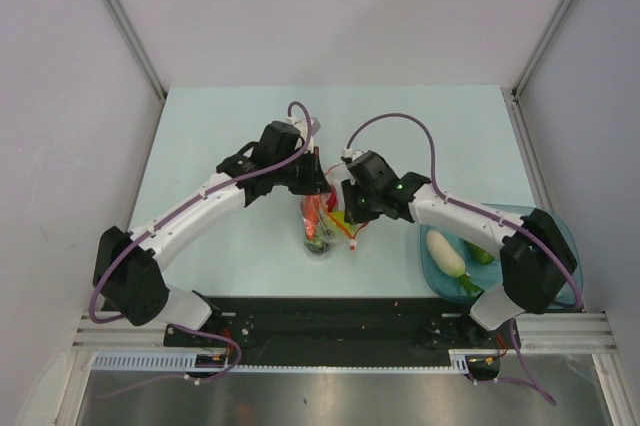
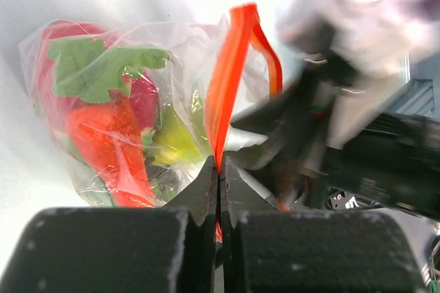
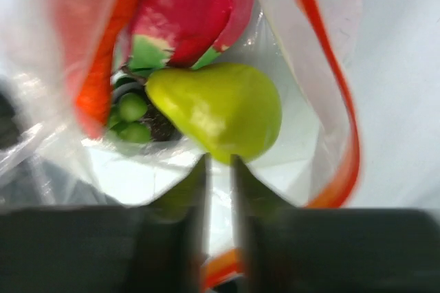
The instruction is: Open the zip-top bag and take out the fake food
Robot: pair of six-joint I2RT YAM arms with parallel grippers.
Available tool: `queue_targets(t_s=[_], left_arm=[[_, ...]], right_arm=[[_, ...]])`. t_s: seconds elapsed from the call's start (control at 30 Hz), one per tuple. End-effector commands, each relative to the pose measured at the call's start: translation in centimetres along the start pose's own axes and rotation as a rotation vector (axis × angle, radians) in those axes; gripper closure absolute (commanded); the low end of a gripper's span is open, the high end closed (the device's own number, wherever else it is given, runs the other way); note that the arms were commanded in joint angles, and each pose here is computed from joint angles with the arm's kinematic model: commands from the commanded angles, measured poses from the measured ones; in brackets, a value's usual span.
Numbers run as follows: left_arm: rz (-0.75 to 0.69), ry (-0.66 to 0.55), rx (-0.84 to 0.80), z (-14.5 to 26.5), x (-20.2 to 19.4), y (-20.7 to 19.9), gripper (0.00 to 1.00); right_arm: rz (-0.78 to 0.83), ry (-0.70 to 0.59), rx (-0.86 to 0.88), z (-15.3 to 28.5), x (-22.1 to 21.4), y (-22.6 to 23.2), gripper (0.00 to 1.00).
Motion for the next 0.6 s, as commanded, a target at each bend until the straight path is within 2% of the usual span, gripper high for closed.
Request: queue_targets(t_s=[0.0, 0.17, 0.27, 0.3, 0.43, 0.47, 0.57], left_arm=[[-0.033, -0.052, -0.048, 1.2, 0.9, -1.1, 1.00], [-0.035, -0.052, -0.051, 1.2, 1.0, -1.2, 1.00], [-0.035, -0.047, -0.056, 1.2, 0.9, -1.3, 1.00], [-0.035, -0.044, -0.052, 1.2, 0.9, -1.2, 1.00], [-0.034, -0.042, -0.051, 1.2, 0.6, -1.1, 1.00], [-0.034, -0.043, -0.049, 1.3, 0.6, -1.1, 1.00], [-0.036, -0.044, -0.050, 1.3, 0.6, -1.0, 1.00]], right_arm=[[-0.012, -0.118, 0.005, 3.7, 2.0, 0.6, 0.90], [-0.018, -0.163, 0.001, 5.7, 2.6, 0.5, 0.96], [-0.013, -0.168, 0.026, 5.7, 2.6, 0.7, 0.93], [-0.011, -0.160, 0.035, 5.3, 2.6, 0.6, 0.83], [-0.003, -0.100, 0.082, 2.3, 2.2, 0.6, 0.67], [-0.001, -0.095, 0.082, 1.8, 2.2, 0.7, 0.57], [0.010, -0.066, 0.081, 0.0, 1.9, 0.6, 0.43]])
Point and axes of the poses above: each gripper's point midway between its finger pads, its own z axis back along the fingers, its own y axis along the line the jaws close on, x = y × z, the point moved 5 cm from there along z, back along the fingers, and after that the axes turned 1 degree about z, right-handed, at the moved point
